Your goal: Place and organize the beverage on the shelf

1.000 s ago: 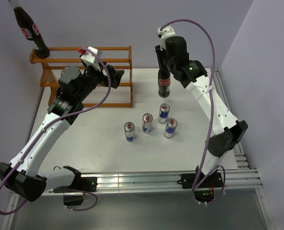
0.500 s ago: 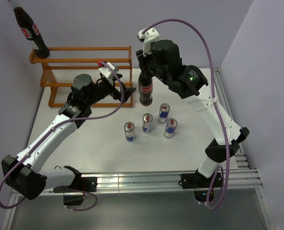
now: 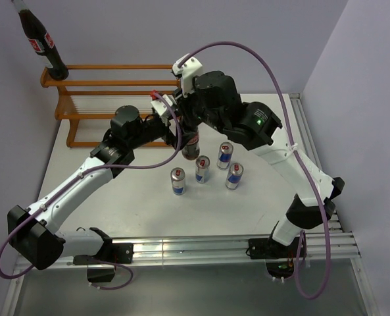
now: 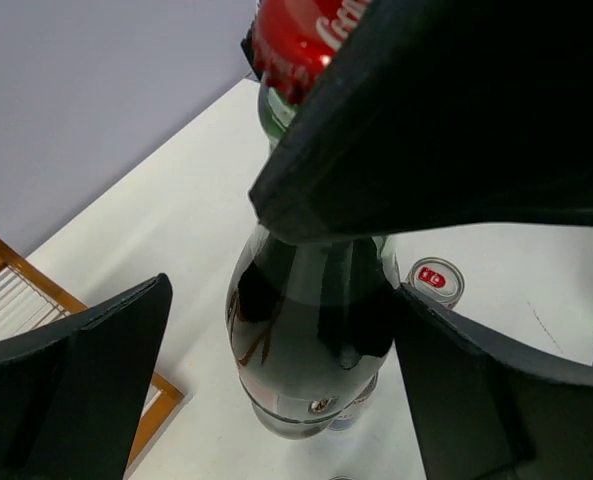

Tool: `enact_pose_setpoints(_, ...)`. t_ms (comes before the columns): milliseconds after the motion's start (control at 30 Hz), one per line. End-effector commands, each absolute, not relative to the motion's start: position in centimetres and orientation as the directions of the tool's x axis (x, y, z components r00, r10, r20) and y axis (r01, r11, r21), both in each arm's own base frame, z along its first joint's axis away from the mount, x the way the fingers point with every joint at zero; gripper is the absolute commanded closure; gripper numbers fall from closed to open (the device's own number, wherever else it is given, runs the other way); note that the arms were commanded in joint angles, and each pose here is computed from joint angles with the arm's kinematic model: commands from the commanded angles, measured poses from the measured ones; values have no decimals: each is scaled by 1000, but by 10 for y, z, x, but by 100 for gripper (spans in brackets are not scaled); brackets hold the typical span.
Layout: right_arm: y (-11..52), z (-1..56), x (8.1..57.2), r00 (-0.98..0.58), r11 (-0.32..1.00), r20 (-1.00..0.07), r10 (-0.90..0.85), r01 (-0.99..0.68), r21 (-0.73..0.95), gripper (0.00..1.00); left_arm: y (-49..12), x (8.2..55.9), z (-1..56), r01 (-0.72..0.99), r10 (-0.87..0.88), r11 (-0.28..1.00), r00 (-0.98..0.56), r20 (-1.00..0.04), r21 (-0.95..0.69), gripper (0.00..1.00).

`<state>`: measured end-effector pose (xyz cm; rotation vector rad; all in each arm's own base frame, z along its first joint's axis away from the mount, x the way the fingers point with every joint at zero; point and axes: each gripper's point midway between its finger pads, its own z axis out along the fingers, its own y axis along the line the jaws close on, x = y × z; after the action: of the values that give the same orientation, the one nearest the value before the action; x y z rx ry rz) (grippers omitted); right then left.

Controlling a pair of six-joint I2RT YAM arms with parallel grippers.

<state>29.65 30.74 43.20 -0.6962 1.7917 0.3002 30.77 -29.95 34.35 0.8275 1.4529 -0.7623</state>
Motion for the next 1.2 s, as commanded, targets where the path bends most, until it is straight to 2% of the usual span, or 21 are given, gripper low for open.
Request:
enact_pose_setpoints(0, 280, 554, 277, 66, 834, -998, 1, -551, -36, 100, -301, 308, 351, 847, 45, 529, 32, -998, 51, 4)
enact_pose_setpoints(233, 280, 562, 274, 75, 837, -996, 50, -548, 1, 100, -302, 310, 351, 836, 36, 548, 23, -999, 39, 26)
enact_pose_setpoints(267, 280, 564, 274, 73, 836, -995, 60, -548, 10, 100, -302, 310, 353, 834, 32, 551, 24, -999, 38, 33)
enact_pose_setpoints(333, 281, 566, 273, 74, 832, -994, 74, -554, 21, 100, -300, 312, 360, 822, 18, 569, 29, -999, 34, 56)
enact_pose_setpoints(367, 280, 567, 272, 75, 831, -994, 82, -556, 27, 100, -299, 314, 363, 811, 13, 584, 33, -999, 34, 84)
enact_pose_setpoints(400, 281, 567, 272, 75, 831, -994, 85, -556, 29, 100, -298, 316, 372, 799, 2, 600, 47, -999, 39, 100)
enact_pose_setpoints(533, 283, 569, 273, 87, 828, -991, 102, -559, 37, 97, -285, 325, 404, 726, -72, 688, 73, -995, 3, 100)
enact_pose_setpoints(567, 282, 569, 273, 90, 830, -990, 105, -556, 37, 83, -275, 329, 415, 685, -92, 728, 93, -991, -3, 100)
enact_pose_setpoints(600, 283, 566, 275, 88, 834, -991, 100, -551, 35, 78, -272, 329, 426, 672, -111, 740, 111, -988, -8, 100)
enact_pose_setpoints(633, 283, 567, 277, 98, 836, -990, 104, -548, 33, 76, -268, 330, 435, 656, -128, 755, 125, -984, -15, 100)
enact_pose_setpoints(767, 283, 566, 285, 108, 858, -991, 84, -514, 17, 53, -255, 328, 477, 620, -188, 784, 189, -964, -32, 100)
enact_pose_setpoints(867, 280, 567, 288, 113, 869, -990, 82, -495, 16, 40, -241, 335, 495, 554, -211, 831, 216, -953, -58, 100)
enact_pose_setpoints(967, 273, 568, 289, 118, 884, -989, 87, -467, 22, 32, -233, 344, 505, 501, -207, 863, 223, -953, -70, 100)
enact_pose_setpoints(1167, 245, 570, 288, 127, 912, -987, 99, -408, 39, 28, -198, 356, 530, 402, -243, 906, 247, -938, -128, 100)
